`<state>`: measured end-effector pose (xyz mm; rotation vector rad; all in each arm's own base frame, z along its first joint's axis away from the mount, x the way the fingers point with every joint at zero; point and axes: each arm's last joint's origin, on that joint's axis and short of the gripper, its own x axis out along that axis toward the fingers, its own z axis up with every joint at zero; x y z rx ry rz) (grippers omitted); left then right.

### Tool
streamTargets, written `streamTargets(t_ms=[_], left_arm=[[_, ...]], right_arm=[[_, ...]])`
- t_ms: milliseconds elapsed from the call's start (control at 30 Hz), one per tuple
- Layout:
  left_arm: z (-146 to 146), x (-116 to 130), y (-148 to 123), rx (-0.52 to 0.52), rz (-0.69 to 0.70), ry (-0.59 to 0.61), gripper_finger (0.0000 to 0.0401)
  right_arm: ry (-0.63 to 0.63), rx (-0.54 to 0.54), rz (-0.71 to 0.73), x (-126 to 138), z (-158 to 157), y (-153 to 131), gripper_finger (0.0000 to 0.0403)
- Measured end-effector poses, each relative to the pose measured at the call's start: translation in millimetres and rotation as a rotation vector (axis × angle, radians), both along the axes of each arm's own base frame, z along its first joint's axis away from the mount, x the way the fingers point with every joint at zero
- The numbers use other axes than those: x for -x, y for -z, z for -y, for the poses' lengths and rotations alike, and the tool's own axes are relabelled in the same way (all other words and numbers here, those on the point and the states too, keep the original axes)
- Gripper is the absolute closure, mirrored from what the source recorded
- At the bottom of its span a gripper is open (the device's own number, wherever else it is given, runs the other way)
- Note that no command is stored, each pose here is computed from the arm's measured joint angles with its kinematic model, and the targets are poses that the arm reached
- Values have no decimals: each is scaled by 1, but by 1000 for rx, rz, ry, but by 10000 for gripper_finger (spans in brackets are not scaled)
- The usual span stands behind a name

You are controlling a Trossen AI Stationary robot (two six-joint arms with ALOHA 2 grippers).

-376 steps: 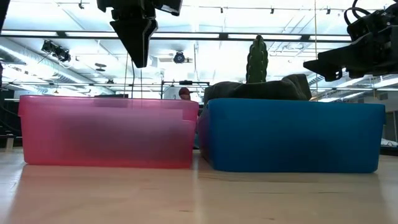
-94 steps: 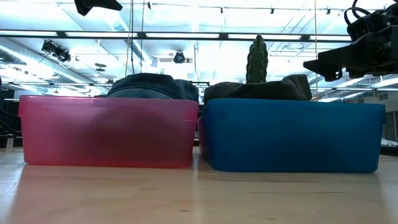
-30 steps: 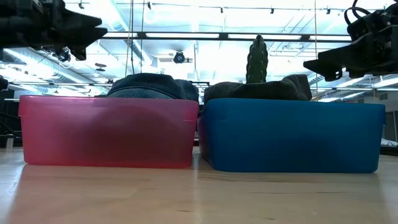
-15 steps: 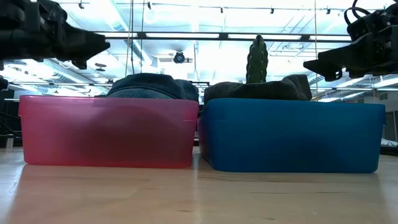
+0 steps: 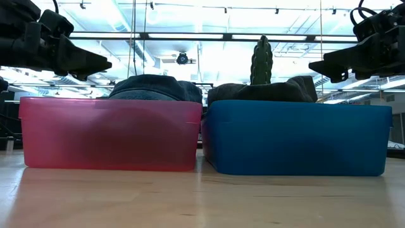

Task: Pick & Place hat
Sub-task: Return to Home Position

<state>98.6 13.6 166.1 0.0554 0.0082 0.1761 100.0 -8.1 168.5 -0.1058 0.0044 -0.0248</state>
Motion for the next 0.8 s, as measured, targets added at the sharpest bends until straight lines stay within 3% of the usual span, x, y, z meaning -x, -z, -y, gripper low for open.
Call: streamTargets(t_ms=[800], left_arm=[[0,0,-2,14,31,-4,245]], right_arm=[[0,0,0,0,0,0,121]])
